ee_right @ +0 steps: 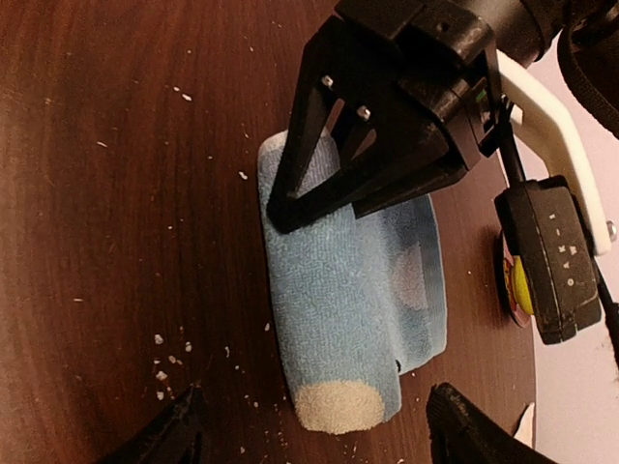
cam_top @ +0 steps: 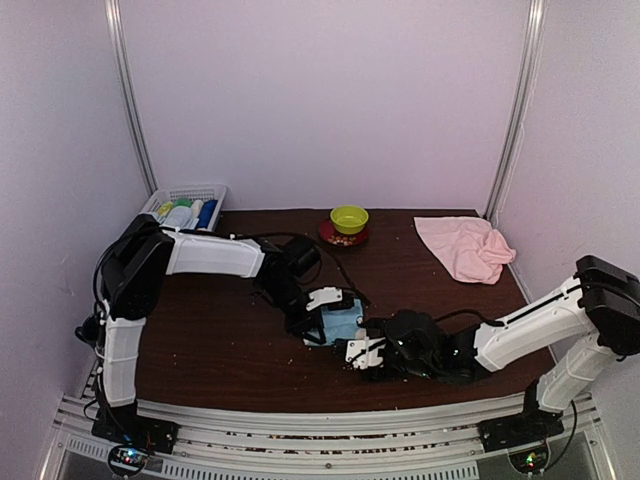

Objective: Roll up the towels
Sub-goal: Roll the towel at the center of the board.

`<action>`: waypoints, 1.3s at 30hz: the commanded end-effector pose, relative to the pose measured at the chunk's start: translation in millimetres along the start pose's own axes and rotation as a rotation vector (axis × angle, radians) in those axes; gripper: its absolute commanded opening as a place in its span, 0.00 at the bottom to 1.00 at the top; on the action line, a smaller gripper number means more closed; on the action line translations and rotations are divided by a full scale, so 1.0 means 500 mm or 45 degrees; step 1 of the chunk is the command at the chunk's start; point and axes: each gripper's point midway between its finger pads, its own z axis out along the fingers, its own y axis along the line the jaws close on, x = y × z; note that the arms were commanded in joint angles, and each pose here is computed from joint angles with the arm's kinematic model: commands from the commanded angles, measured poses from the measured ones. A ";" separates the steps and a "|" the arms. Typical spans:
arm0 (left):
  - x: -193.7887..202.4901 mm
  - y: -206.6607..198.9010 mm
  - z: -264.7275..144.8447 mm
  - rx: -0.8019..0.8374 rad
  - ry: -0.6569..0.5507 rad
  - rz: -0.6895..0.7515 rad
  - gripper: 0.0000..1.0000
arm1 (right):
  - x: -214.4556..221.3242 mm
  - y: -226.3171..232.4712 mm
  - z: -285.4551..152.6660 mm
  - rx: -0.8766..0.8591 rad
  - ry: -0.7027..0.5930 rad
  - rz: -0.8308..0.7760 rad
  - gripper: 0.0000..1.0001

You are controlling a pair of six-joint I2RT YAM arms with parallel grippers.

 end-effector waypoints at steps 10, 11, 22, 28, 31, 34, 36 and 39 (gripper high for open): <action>0.091 0.027 0.054 0.034 0.168 -0.096 0.19 | 0.006 -0.022 0.087 0.102 0.191 -0.170 0.64; 0.093 0.027 0.054 0.036 0.168 -0.098 0.19 | 0.007 -0.018 0.092 0.094 0.196 -0.194 0.62; 0.107 0.023 0.056 0.052 0.179 -0.099 0.19 | 0.024 -0.015 0.133 0.055 0.267 -0.237 0.50; 0.109 0.023 0.056 0.050 0.183 -0.096 0.20 | 0.039 -0.016 0.144 0.003 0.306 -0.228 0.32; 0.106 0.028 0.050 0.024 0.177 -0.092 0.24 | 0.042 -0.014 0.146 -0.039 0.315 -0.214 0.20; 0.098 0.040 0.036 -0.034 0.161 -0.086 0.33 | 0.045 -0.010 0.145 -0.078 0.317 -0.198 0.14; 0.088 0.052 0.023 -0.091 0.144 -0.085 0.39 | 0.048 -0.004 0.144 -0.113 0.325 -0.185 0.12; 0.068 0.073 -0.006 -0.206 0.104 -0.092 0.55 | 0.050 0.005 0.144 -0.161 0.328 -0.151 0.10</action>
